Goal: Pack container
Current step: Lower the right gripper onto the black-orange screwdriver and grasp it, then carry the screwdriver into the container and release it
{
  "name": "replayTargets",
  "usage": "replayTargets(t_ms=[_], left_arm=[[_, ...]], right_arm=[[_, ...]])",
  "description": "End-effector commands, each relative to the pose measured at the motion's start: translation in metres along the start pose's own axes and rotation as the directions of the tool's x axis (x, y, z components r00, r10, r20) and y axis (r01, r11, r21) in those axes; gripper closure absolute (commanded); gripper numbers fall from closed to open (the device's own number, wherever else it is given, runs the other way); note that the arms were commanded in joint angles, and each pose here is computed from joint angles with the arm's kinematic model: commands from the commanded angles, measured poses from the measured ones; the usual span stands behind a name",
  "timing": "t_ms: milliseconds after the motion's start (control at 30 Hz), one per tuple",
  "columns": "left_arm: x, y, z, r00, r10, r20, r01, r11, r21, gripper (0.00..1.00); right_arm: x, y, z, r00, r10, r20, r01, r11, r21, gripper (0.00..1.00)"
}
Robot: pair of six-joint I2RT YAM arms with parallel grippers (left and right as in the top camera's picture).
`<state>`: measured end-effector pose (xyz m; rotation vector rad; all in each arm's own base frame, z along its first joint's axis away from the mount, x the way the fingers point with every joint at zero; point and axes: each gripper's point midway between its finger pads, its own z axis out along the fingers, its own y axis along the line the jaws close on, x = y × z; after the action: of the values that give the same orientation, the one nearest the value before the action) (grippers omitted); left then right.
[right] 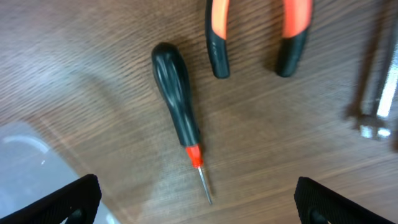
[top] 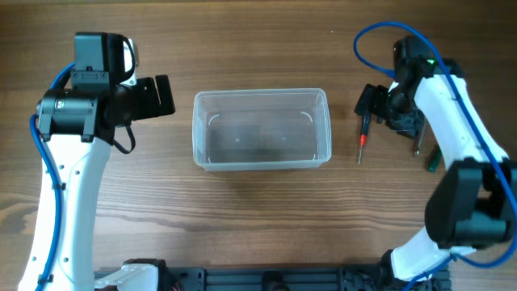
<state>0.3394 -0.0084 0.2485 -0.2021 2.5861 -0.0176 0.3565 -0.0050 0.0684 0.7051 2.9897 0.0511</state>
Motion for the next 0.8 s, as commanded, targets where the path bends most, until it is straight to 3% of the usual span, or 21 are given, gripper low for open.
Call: replayTargets(t_ms=[0,367,533,600,633,667,700,767], left_arm=[[-0.001,0.003,0.000,1.000,-0.018,0.001,0.018,1.000,-0.009,0.00],[-0.001,0.003,0.000,1.000,-0.018,0.001,0.018,1.000,-0.009,0.00],[-0.001,0.003,0.000,1.000,-0.018,0.000,0.018,1.000,-0.008,0.00],[-0.001,0.003,0.000,1.000,-0.018,0.000,0.018,1.000,-0.008,0.00],[-0.001,0.003,0.000,1.000,-0.018,0.000,0.018,1.000,-0.008,0.00],[-0.001,0.003,0.000,1.000,-0.018,0.000,0.018,1.000,-0.008,0.00],[-0.001,0.002,0.000,1.000,-0.018,0.000,0.018,1.000,-0.007,0.00],[-0.001,0.001,0.000,1.000,-0.018,-0.002,0.018,1.000,0.003,0.00]], right_arm=[[-0.001,0.007,0.024,0.998,0.032,-0.056,-0.033,0.999,-0.020,0.00],[0.000,0.007,0.078,0.991,0.003,-0.133,-0.002,1.000,0.007,0.00],[-0.003,0.009,0.083,0.990,-0.078,-0.121,0.077,0.997,-0.012,0.01],[-0.003,0.009,0.083,0.985,-0.121,-0.121,0.120,0.993,-0.017,0.11],[-0.003,0.009,0.083,0.983,-0.137,-0.121,0.136,0.991,-0.019,0.26],[-0.002,0.009,0.082,0.981,-0.149,-0.126,0.148,0.989,-0.022,0.51],[-0.001,0.009,0.082,0.980,-0.149,-0.129,0.148,0.989,-0.022,0.56],[0.000,0.009,0.082,0.981,-0.144,-0.132,0.143,0.990,-0.020,0.58]])
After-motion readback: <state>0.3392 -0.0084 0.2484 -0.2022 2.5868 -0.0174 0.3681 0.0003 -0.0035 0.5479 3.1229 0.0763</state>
